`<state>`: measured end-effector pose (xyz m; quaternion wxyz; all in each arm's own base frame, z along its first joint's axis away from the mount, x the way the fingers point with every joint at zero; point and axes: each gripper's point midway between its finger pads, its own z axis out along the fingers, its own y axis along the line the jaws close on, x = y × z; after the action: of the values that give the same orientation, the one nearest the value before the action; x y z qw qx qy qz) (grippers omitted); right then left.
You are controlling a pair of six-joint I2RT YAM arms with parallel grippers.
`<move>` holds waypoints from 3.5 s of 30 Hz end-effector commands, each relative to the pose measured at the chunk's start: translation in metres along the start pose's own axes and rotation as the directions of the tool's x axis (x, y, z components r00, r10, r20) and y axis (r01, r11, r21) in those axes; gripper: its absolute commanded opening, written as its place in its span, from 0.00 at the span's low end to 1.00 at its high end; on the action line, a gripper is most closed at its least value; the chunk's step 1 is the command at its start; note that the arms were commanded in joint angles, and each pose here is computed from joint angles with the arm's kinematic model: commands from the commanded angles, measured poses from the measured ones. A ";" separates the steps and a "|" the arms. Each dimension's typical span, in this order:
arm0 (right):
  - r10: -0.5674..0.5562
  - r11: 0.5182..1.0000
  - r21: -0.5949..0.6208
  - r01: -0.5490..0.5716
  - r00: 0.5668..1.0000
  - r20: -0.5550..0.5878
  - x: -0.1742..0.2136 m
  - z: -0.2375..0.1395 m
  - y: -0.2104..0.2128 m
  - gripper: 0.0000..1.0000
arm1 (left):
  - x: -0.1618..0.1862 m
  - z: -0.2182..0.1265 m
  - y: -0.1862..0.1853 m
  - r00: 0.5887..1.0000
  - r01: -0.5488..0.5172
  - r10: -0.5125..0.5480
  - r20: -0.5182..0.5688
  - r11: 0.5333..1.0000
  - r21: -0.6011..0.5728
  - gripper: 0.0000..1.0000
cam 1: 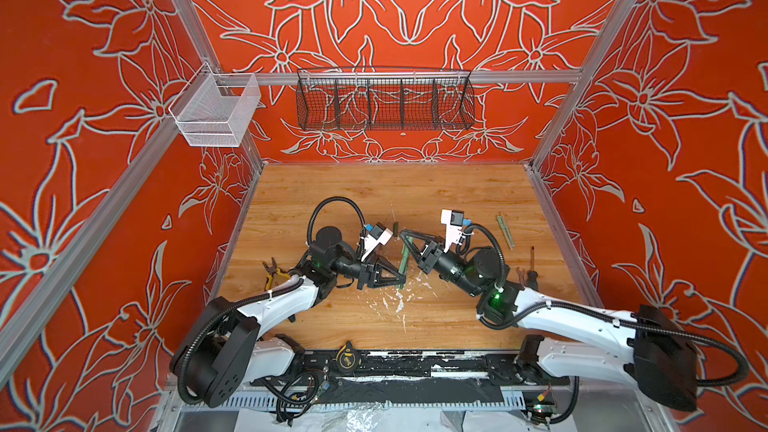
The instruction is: Insert the pens into the pen caps
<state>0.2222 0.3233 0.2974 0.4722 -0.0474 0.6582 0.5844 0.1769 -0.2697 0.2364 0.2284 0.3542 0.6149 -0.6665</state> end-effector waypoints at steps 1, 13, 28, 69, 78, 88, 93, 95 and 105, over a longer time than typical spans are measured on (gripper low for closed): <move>0.143 0.987 0.148 -0.069 0.806 -0.574 0.166 -0.050 -0.045 0.00 | -0.121 -0.025 -0.030 0.852 -0.388 0.437 0.289 0.897 -0.212 0.00; 0.110 0.987 0.159 -0.027 0.836 -0.537 0.153 -0.050 -0.045 0.00 | -0.135 -0.027 -0.030 0.845 -0.394 0.443 0.300 0.895 -0.209 0.00; -0.039 0.996 0.059 0.068 0.914 -0.404 0.076 -0.022 -0.015 0.00 | -0.125 -0.027 -0.034 0.858 -0.381 0.423 0.292 0.904 -0.193 0.00; 0.006 0.897 0.427 0.116 0.962 -0.273 -0.015 -0.012 -0.062 0.00 | -0.127 -0.032 -0.029 0.854 -0.340 0.423 0.304 0.895 -0.289 0.97; 0.067 0.671 0.693 0.264 0.909 -0.411 -0.063 -0.069 -0.159 0.00 | -0.115 -0.051 -0.059 0.840 -0.325 0.469 0.272 0.837 -0.440 0.97; 0.271 0.392 0.801 0.453 0.775 -0.571 -0.092 -0.118 -0.289 0.00 | -0.086 -0.063 -0.081 0.883 -0.256 0.411 0.228 0.827 -0.500 0.97; 0.367 0.239 0.754 0.612 0.662 -0.654 -0.108 -0.128 -0.342 0.00 | -0.072 -0.071 -0.089 0.887 -0.247 0.413 0.208 0.803 -0.542 0.97; 0.414 0.185 0.730 0.658 0.621 -0.665 -0.113 -0.134 -0.363 0.00 | -0.068 -0.073 -0.091 0.888 -0.246 0.413 0.202 0.798 -0.551 0.97; 0.544 0.071 0.689 0.722 0.550 -0.633 -0.116 -0.176 -0.430 0.00 | -0.057 -0.081 -0.098 0.883 -0.246 0.431 0.188 0.765 -0.595 0.97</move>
<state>0.4560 0.0116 0.0334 0.0605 -0.0180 0.9889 -0.1344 0.1585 -0.1877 0.3425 0.5244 0.2669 0.6604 -0.4664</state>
